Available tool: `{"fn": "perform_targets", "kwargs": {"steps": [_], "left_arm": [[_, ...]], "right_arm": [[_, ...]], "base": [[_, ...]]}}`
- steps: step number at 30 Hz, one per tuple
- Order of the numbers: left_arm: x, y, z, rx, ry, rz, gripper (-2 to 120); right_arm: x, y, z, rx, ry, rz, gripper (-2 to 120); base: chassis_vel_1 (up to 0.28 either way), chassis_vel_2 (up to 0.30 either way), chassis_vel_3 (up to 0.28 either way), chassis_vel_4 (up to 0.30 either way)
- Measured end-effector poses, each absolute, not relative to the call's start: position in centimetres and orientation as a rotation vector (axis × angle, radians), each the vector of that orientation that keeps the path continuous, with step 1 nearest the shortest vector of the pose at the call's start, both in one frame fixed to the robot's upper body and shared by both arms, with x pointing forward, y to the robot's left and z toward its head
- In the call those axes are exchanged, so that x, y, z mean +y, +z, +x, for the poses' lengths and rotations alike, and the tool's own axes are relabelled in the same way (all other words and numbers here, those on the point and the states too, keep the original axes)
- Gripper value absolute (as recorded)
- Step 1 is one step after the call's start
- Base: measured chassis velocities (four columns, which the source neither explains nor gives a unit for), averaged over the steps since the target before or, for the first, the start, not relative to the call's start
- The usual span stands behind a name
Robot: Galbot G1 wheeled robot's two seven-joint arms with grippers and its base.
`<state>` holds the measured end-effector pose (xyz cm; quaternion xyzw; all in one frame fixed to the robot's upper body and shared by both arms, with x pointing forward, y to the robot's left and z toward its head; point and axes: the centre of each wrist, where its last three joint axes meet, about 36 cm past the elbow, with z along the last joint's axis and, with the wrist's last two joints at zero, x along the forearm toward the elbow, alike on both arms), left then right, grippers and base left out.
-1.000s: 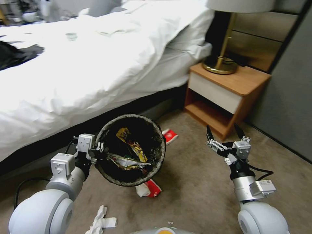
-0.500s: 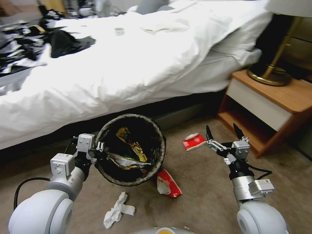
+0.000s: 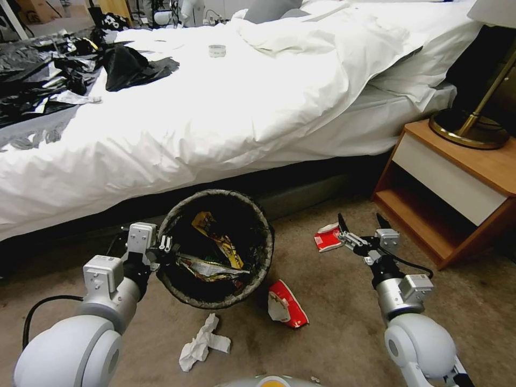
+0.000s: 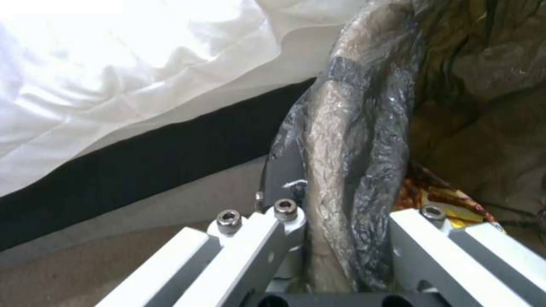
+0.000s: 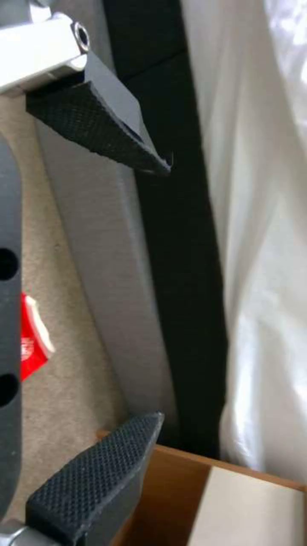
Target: Pick up the trash bin, then pick up the garbage from the floor and place it into the trash bin.
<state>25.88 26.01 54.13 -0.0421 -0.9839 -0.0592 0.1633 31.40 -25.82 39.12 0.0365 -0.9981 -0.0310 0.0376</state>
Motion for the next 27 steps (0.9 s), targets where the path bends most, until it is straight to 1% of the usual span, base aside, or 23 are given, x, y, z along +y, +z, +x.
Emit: {"fn": "perform_targets", "kwargs": {"steps": [18,27], "left_arm": [[25.9,54.0,25.8,-2.801,-0.162,-0.126,1],[25.9,54.1,25.9,-2.802,-0.158,-0.137,1]], "right_arm": [[-27.2,38.1,32.2,-3.022,-0.083,0.103,100],[-27.8,37.5,33.7,-2.994,-0.106,0.094,100]], "base": [[0.000,0.000,0.000,0.000],[0.000,0.000,0.000,0.000]]}}
